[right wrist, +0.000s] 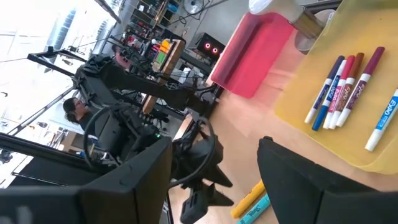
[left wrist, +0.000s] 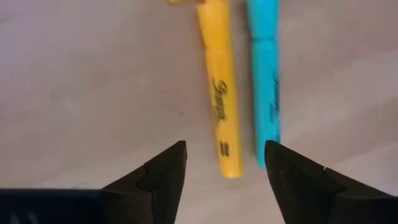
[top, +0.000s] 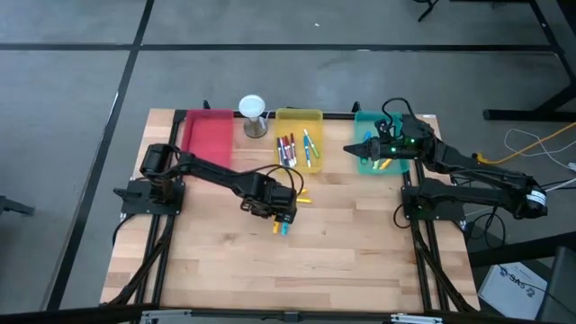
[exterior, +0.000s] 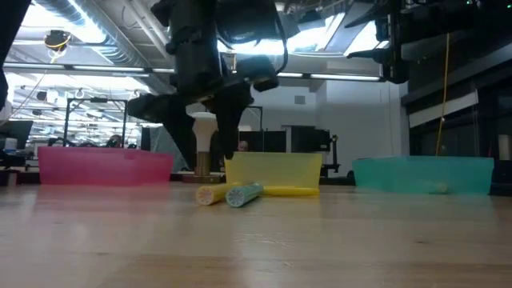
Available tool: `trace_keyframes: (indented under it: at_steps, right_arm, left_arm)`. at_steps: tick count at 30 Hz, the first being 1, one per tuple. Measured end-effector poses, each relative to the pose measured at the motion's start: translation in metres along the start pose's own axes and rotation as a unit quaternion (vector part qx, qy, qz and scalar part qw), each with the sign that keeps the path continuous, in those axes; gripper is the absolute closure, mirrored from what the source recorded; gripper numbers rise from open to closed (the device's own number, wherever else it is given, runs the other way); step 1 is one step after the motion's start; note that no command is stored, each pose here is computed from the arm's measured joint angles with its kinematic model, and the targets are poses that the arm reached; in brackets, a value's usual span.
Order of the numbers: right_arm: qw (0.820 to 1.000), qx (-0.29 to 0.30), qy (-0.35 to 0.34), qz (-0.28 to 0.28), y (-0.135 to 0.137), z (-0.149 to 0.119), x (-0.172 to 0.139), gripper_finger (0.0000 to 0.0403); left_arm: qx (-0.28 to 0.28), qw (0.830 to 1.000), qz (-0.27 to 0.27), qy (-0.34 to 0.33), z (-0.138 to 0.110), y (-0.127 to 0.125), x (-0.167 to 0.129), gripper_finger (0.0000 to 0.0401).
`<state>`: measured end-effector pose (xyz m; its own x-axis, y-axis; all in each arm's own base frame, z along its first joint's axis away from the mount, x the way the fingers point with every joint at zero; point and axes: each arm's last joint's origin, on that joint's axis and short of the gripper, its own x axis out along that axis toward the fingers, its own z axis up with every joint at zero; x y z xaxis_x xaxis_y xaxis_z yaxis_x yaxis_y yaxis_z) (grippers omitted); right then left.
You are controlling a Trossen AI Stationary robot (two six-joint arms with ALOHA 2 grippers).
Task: Pick & Place Markers
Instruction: Put the yellow highlighter into the blue bin
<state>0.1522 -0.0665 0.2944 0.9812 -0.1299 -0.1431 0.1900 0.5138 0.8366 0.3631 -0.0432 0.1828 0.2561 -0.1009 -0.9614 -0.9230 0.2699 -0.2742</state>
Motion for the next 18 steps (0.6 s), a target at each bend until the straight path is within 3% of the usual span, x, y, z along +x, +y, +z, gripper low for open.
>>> trace_keyframes:
  at_steps: [4,18]
  right_arm:
    - [1.000,0.000,0.000,0.000,0.000,0.000,0.000,0.0172]
    - [1.000,0.003,0.002,-0.003,-0.001,0.000,0.000,0.0172]
  left_arm:
    - [0.022,0.999,-0.019,-0.016,-0.003,-0.007,-0.004,0.0215]
    - [0.031,0.998,0.004,-0.047,0.023,-0.004,0.012,0.0253]
